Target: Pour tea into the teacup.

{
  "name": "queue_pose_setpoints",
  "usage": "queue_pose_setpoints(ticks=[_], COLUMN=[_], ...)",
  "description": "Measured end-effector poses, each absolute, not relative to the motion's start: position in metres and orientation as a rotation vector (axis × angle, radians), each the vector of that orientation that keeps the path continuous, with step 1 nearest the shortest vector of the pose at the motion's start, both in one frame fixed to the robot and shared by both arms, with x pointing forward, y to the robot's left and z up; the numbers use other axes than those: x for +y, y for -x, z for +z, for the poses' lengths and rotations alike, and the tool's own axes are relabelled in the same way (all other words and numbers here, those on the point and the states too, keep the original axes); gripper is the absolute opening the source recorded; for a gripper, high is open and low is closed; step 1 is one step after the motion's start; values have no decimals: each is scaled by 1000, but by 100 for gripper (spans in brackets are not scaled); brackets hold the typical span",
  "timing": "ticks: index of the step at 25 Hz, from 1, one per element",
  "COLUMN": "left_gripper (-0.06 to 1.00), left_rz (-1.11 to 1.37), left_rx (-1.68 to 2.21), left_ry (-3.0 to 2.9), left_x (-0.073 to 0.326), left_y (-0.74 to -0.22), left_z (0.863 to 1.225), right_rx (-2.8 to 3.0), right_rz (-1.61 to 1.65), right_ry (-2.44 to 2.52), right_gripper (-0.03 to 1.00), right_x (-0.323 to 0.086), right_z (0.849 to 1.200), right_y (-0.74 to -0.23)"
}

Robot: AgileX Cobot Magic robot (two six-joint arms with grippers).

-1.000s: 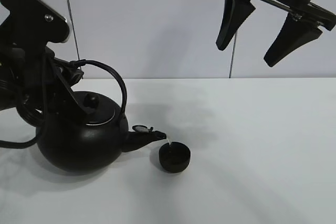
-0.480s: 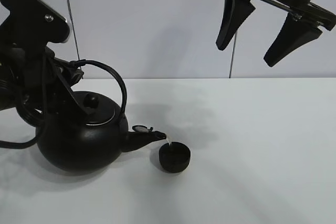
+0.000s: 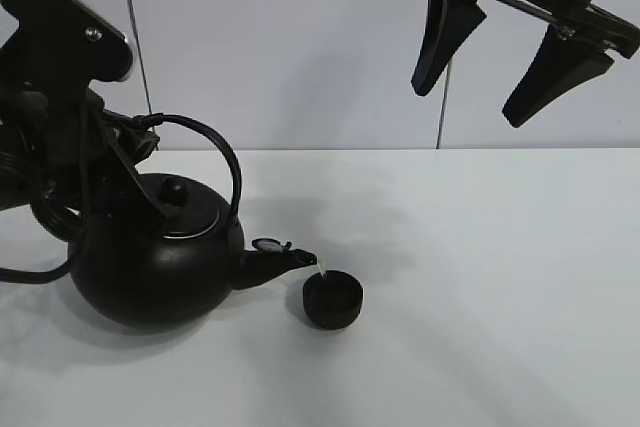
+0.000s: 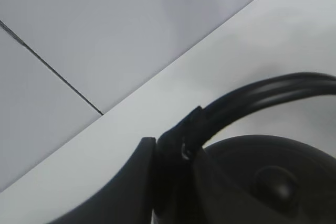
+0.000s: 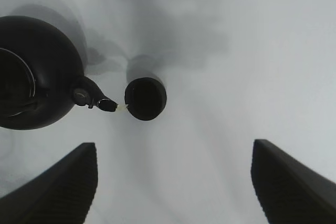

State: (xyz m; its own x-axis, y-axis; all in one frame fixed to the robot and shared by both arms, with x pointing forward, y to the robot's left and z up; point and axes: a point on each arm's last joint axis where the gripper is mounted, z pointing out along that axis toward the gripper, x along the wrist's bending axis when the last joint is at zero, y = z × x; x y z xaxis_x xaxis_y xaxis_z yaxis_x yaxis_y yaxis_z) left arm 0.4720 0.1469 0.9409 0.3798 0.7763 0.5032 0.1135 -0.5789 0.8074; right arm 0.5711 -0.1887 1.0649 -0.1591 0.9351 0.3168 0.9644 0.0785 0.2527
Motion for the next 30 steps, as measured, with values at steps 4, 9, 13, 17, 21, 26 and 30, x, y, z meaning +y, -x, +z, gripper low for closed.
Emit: queue_pose_setpoints(ticks=[4,9,13,17,21,26,30], left_gripper=[11,11,11,11,11,11,11], left_rz=[1210,1151,1085,1039,1024,1035,1029], left_rx=[799,916,999,1061,1109,1121,1130], left_ry=[-1913,-1785,-1712,-1634,-1559,-1576,-1585], left_x=[147,148,148,151,162,172,174], left_y=[-472,-474,-474,-471,-461,-452,-449], left_z=[942,945,945,944,938,930,927], right_rx=[-2253,-2253,-2253,-2253,-2253,-2253,-2253], right_rz=[-627,-627,-627,-627,-627,-627,-627], right_ry=[1989,1989,1989,1989,1989,1989,1989], right_gripper=[56,56,56,56,56,56,56], right_x=[-189,-189,-189,-189,-189,-189,-189], right_z=[1065,1065,1065,1065,1065,1065,1065], right_y=[-571,-571,-571,-571,-571,-571,-571])
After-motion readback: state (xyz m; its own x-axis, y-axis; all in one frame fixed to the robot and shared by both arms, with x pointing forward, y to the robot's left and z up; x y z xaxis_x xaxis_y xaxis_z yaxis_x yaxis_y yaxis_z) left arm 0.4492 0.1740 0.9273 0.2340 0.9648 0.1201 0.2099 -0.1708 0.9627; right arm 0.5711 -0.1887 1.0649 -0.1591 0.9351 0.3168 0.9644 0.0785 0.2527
